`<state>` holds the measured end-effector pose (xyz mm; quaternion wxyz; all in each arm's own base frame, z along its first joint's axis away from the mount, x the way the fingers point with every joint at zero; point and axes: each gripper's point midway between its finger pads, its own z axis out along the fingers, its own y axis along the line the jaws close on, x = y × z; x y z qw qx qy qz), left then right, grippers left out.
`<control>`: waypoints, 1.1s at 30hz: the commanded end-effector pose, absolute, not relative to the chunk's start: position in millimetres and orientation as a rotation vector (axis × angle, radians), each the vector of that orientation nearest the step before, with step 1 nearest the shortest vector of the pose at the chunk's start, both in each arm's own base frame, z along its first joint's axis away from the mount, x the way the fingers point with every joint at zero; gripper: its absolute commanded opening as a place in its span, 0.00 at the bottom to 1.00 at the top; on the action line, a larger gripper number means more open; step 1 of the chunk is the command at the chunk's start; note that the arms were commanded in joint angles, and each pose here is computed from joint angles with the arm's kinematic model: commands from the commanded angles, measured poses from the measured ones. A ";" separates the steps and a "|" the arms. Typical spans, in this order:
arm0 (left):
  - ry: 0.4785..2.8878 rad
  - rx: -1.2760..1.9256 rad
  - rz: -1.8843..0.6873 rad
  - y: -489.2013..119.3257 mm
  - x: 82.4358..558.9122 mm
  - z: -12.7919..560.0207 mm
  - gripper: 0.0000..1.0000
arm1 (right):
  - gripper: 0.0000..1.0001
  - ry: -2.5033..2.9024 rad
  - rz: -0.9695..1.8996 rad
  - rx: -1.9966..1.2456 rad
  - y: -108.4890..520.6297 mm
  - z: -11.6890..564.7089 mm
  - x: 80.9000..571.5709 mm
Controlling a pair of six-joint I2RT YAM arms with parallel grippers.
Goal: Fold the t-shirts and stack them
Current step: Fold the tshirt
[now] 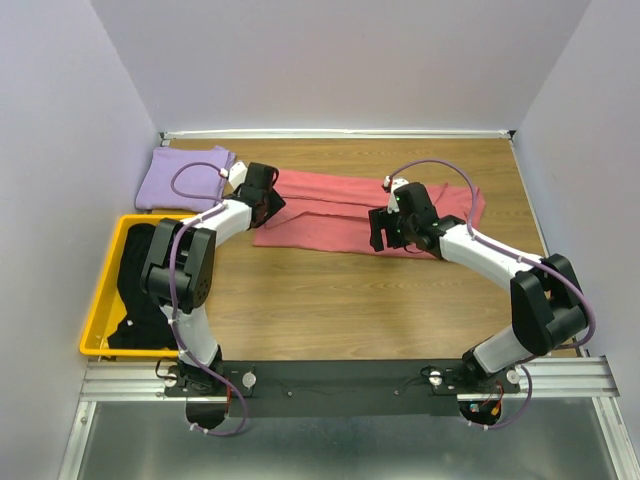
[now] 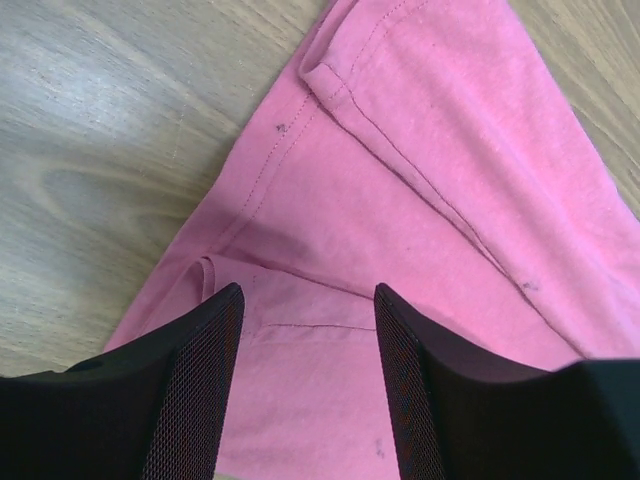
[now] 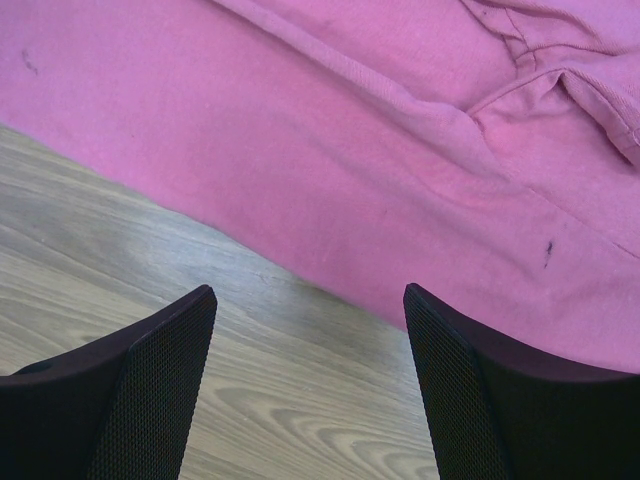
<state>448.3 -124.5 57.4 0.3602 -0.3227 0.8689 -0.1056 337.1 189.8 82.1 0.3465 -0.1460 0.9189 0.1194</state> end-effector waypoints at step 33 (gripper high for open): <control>2.260 -0.848 -0.078 -97.8 439.2 54.8 0.05 | 0.83 2.391 0.316 -0.388 185.8 81.8 328.9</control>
